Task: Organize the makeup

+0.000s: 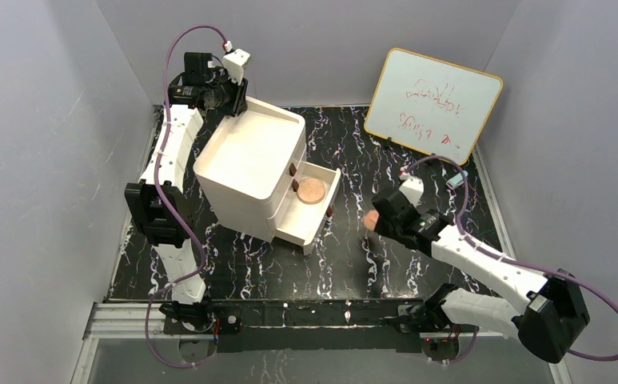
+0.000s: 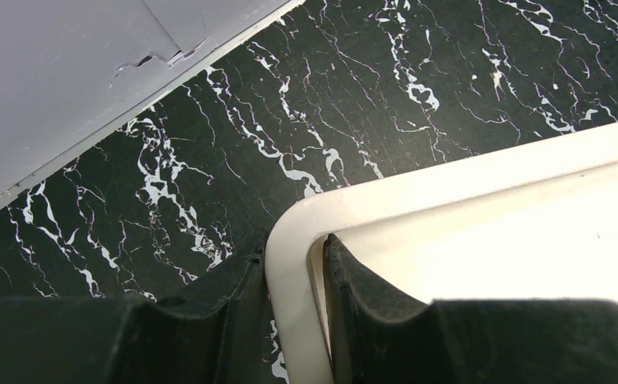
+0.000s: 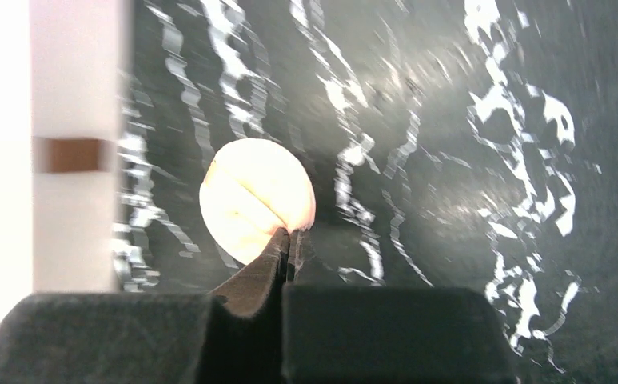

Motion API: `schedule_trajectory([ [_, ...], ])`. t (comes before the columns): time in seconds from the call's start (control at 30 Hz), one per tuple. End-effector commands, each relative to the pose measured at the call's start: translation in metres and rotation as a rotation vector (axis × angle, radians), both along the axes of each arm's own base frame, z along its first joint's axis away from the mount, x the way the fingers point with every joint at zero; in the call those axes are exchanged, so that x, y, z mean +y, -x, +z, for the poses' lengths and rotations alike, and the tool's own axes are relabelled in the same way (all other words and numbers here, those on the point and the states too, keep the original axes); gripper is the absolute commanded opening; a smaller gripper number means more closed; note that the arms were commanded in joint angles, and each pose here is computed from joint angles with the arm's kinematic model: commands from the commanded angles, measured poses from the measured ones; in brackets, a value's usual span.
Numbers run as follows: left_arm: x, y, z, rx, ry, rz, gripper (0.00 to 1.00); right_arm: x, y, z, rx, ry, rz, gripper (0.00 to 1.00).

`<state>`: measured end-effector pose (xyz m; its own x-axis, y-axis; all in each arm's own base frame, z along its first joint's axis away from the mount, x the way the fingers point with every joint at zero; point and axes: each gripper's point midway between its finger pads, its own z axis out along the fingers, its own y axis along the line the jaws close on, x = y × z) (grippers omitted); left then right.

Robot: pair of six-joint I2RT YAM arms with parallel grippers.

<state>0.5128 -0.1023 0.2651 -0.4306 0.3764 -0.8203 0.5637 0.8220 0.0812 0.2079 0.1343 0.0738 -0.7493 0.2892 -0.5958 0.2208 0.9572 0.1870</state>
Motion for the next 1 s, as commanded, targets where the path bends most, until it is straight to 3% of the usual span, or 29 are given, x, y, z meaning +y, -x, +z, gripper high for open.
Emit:
schedule_trajectory([
  [0.0,0.006,0.006,-0.019,0.045,-0.059,-0.017,0.0,0.025,-0.033,0.074,-0.173,-0.026,0.054,0.01],
  [0.27,0.001,0.008,-0.018,0.042,-0.062,-0.024,0.0,0.089,-0.074,0.121,-0.285,-0.103,0.18,0.01],
  [0.6,0.001,0.008,-0.019,0.046,-0.065,-0.026,0.0,0.198,-0.062,0.094,-0.213,-0.155,0.346,0.01],
  [0.8,0.002,0.009,-0.019,0.046,-0.071,-0.026,0.0,0.231,-0.048,0.072,-0.166,-0.164,0.401,0.01],
  [0.87,0.003,0.008,-0.02,0.045,-0.075,-0.021,0.0,0.236,-0.045,0.067,-0.151,-0.174,0.413,0.14],
  [0.97,0.003,0.008,-0.02,0.047,-0.073,-0.021,0.0,0.238,-0.043,0.063,-0.142,-0.16,0.422,0.59],
])
